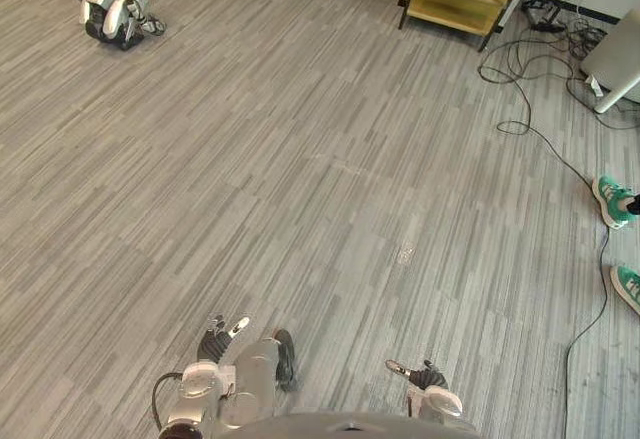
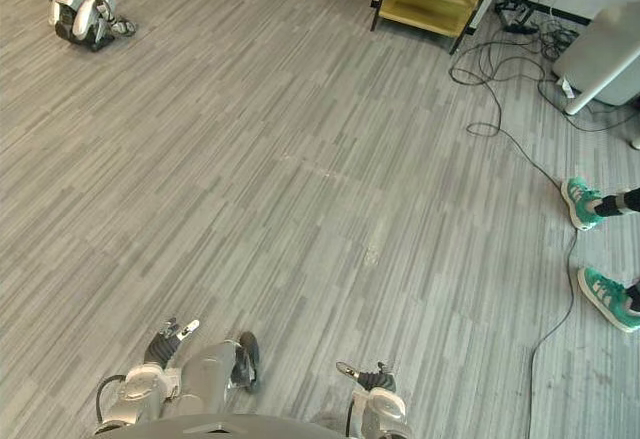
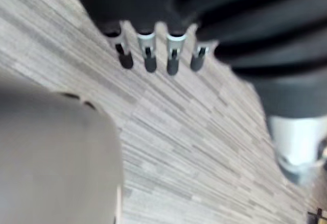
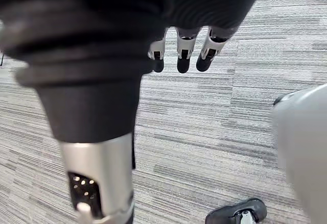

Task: Pick up cushions and gather them together orderly.

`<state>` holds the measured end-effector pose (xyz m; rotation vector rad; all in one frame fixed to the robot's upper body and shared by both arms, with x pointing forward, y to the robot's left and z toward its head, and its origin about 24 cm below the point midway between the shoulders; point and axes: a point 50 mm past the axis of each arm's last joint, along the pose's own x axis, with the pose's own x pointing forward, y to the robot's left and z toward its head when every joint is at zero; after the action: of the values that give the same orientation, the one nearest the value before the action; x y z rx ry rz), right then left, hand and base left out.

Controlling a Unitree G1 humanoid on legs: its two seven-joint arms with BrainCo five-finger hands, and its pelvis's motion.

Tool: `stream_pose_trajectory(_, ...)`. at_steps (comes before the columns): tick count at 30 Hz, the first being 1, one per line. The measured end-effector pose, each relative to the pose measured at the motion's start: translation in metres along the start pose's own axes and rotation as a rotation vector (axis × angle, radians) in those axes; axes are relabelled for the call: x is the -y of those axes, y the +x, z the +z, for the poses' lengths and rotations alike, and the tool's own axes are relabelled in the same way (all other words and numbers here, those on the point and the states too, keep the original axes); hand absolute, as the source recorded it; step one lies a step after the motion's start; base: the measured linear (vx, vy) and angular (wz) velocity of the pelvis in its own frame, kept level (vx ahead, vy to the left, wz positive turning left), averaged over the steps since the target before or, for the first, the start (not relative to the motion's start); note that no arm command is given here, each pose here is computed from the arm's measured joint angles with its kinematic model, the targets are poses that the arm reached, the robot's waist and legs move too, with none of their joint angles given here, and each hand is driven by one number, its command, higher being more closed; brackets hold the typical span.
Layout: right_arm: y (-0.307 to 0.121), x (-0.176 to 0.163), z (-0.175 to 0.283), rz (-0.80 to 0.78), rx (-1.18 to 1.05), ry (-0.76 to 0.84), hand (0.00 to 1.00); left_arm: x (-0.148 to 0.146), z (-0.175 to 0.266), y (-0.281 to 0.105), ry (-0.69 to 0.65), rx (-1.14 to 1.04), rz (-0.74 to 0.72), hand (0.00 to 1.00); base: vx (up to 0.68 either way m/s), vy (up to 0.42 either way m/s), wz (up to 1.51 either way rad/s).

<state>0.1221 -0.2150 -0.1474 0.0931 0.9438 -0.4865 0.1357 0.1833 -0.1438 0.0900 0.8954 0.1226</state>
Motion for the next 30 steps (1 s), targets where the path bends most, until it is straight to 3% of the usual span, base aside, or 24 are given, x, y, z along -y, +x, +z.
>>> stream_pose_trajectory(7, -0.001, 0.016, -0.008, -0.043, -0.033, -0.004, 0.0, 0.004, -0.011, -0.003, 0.009, -0.043, -0.014, 0.0, 0.63, -0.143, 0.53)
stream_pose_trajectory(11, 0.001, 0.032, -0.004, -0.09, -0.02, 0.017, 0.0, 0.022, -0.014, -0.004, -0.01, -0.06, -0.052, 0.0, 0.61, -0.234, 0.13)
stream_pose_trajectory(17, -0.001, 0.032, -0.009, -0.078, -0.031, -0.02, 0.0, 0.017, -0.007, -0.004, -0.034, -0.02, -0.049, 0.0, 0.58, -0.155, -0.33)
stream_pose_trajectory(25, -0.001, 0.03, -0.011, -0.085, -0.038, 0.019, 0.0, 0.022, -0.001, -0.004, -0.036, 0.01, -0.045, 0.0, 0.36, 0.136, -0.57)
stream_pose_trajectory(30, -0.004, 0.012, -0.019, -0.04, -0.067, 0.017, 0.0, 0.007, 0.001, -0.001, -0.001, 0.011, -0.023, 0.0, 0.39, 0.207, -0.53)
